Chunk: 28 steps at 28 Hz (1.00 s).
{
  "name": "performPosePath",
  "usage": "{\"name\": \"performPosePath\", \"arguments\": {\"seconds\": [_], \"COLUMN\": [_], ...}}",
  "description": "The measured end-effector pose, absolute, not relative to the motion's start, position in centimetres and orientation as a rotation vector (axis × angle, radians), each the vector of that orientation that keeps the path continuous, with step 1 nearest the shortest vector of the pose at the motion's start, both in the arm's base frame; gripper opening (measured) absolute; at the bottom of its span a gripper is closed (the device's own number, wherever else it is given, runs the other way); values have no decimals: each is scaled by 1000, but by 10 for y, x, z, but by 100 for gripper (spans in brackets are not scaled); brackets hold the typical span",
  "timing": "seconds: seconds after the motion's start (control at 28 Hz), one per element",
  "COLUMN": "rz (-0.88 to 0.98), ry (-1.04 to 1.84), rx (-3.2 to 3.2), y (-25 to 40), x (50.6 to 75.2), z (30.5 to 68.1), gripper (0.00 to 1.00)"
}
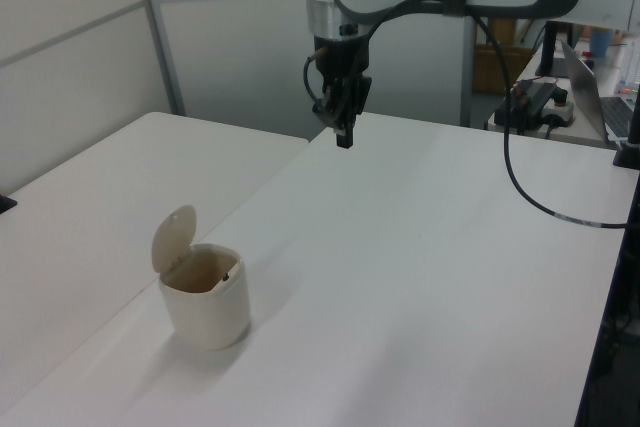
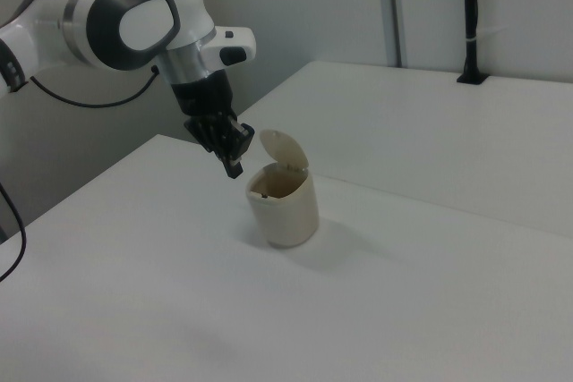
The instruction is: Open the trash can
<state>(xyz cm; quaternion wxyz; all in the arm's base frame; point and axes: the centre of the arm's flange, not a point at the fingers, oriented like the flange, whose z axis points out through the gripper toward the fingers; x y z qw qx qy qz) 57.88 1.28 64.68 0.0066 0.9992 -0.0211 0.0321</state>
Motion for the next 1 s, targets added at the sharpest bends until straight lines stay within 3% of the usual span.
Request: {"name": "performPosePath", "arguments": {"seconds": [0.29, 1.0], "rz": [118, 90], "ry": [-61, -51], "rx": [3132, 3132], "y": [2, 5], "x": [564, 564], "z": [658, 649], "gripper": [1, 78]}}
